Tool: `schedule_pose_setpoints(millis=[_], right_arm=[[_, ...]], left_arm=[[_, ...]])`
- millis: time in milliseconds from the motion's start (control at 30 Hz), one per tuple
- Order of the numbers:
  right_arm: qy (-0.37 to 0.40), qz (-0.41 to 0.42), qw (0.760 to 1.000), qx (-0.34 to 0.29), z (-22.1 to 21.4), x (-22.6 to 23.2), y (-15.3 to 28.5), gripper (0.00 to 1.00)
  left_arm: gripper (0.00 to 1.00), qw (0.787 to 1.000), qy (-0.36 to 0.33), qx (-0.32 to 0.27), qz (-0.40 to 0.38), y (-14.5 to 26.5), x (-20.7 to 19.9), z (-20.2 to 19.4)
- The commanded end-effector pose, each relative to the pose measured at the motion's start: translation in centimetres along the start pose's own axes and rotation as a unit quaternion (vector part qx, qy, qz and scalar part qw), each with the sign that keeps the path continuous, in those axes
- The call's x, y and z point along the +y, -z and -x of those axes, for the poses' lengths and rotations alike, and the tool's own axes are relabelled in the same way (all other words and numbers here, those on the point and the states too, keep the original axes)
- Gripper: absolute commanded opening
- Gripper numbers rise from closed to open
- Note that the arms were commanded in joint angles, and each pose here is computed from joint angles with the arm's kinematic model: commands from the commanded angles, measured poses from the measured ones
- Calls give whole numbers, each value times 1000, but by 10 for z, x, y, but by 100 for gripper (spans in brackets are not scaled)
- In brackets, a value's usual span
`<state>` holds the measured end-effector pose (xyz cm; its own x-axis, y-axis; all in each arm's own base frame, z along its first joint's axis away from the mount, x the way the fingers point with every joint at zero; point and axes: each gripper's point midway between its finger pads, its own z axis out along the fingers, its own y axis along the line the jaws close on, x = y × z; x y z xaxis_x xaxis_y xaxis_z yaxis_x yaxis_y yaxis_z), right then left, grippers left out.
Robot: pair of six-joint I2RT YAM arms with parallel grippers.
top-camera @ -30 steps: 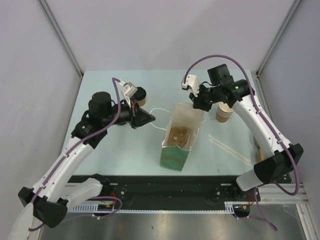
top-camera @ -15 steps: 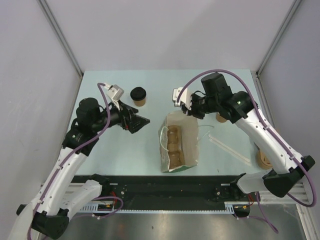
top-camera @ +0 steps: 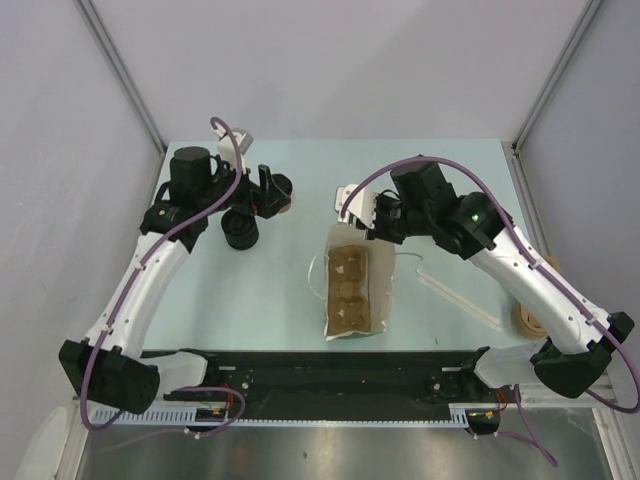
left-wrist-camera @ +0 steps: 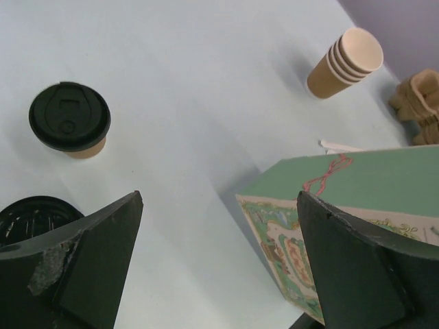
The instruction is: Pack the takeout coffee
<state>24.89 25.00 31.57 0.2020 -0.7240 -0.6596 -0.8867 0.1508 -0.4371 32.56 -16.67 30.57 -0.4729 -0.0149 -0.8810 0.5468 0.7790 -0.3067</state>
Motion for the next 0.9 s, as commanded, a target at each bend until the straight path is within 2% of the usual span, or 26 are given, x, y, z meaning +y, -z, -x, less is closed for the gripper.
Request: schedule_pose_setpoints(millis=[0, 100, 133, 167, 200, 300, 633, 867], right_arm=[[-15, -29, 999, 9, 0, -9, -2, 0], [-17, -29, 999, 13, -1, -10, -6, 0], [-22, -28, 999, 15, -3, -10, -7, 0], [-22, -25, 999, 16, -3, -9, -8, 0], [-26, -22, 999, 18, -5, -9, -10, 0], [-34, -22, 999, 20, -8, -12, -12, 0], [-60, 1, 997, 46, -20, -13, -29, 0], [-87, 16, 994, 58, -26, -13, -37, 0]], left_arm=[[99, 998, -49, -25, -28, 1, -7, 18], [98, 998, -59, -7, -16, -15, 7, 18], [97, 998, -57, 10, 3, -20, 16, 17], [97, 997, -43, 54, 26, -43, 37, 2], [97, 996, -54, 67, 39, -42, 43, 12], [100, 989, -61, 107, 76, -67, 73, 10], [100, 971, -59, 146, 180, -123, 143, 13], [100, 967, -69, 187, 156, -144, 162, -6]])
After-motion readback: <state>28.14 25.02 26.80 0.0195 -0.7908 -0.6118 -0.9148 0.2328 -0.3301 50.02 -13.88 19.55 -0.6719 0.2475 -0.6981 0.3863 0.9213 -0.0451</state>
